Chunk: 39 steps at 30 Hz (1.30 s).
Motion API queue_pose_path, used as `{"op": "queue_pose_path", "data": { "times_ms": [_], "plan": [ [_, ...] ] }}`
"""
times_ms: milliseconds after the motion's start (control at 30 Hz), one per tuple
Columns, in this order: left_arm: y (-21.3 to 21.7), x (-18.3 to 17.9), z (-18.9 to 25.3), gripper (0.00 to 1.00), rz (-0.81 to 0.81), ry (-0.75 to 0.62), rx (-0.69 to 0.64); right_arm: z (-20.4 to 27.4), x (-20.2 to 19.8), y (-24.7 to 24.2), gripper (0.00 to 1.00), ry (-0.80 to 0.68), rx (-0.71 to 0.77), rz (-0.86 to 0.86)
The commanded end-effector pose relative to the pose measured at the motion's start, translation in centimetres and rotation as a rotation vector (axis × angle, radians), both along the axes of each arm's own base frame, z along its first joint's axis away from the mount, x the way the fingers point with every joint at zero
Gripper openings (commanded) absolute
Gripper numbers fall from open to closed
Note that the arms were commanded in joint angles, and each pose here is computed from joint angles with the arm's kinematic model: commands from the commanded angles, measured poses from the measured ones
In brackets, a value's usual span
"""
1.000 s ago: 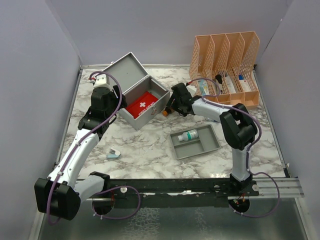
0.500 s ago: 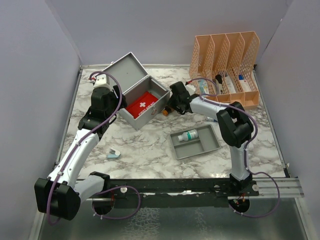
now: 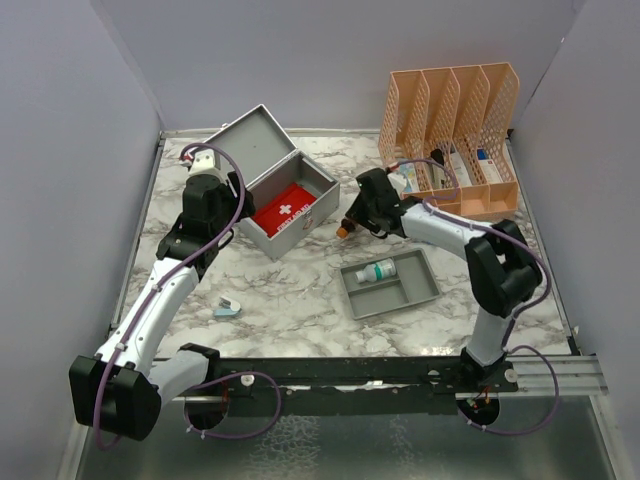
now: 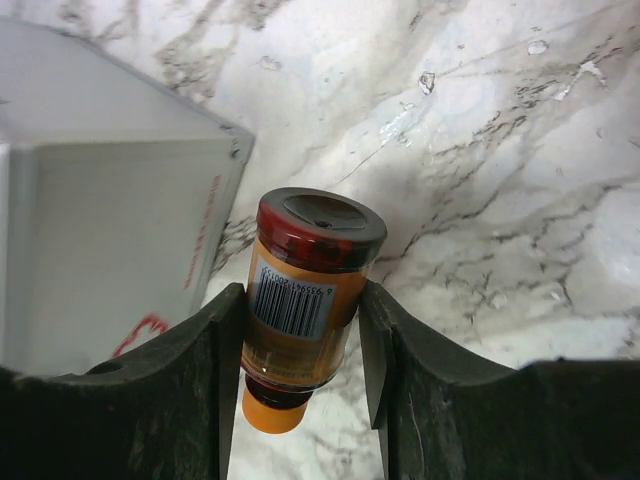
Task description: Organize the medicine kit
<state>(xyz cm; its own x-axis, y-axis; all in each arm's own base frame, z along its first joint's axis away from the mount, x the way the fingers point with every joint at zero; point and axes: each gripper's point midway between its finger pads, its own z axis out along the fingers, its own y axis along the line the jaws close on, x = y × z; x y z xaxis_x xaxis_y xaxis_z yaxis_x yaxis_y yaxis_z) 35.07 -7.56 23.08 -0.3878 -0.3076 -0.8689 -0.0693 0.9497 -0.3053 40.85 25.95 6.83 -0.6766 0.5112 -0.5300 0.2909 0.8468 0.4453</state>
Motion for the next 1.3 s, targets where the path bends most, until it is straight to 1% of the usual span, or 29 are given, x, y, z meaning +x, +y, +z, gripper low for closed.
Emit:
{"op": "queue_pose_path", "data": {
  "times_ms": [0, 167, 533, 700, 800, 967, 1033, 1267],
  "plan": [
    [-0.4, 0.1, 0.7, 0.65, -0.021, -0.028, -0.017, 5.6, -1.1, -1.0, 0.30, -0.103, 0.061, 0.000],
    [-0.6, 0.1, 0.6, 0.65, -0.030, -0.026, -0.021, 5.9, -4.7, -2.9, 0.29, -0.060, 0.103, -0.044],
    [-0.7, 0.1, 0.7, 0.65, -0.036, -0.026, -0.023, 3.6, -13.3, -7.6, 0.27, 0.162, 0.143, -0.213],
    [-0.8, 0.1, 0.7, 0.65, -0.041, -0.026, -0.027, 2.8, -16.5, -7.6, 0.24, 0.252, 0.197, -0.195],
    [-0.8, 0.1, 0.8, 0.65, -0.042, -0.027, -0.028, 2.3, -17.8, -7.7, 0.23, 0.312, 0.203, -0.208],
    [-0.8, 0.1, 0.7, 0.65, -0.042, -0.026, -0.026, 2.8, -18.7, -7.3, 0.21, 0.320, 0.231, -0.206],
    [-0.8, 0.1, 0.8, 0.65, -0.041, -0.026, -0.026, 2.7, -19.1, -7.5, 0.19, 0.336, 0.212, -0.227],
    [-0.9, 0.1, 0.6, 0.65, -0.045, -0.019, -0.027, 1.8, -20.7, -6.7, 0.18, 0.398, 0.157, -0.256]
  ]
}}
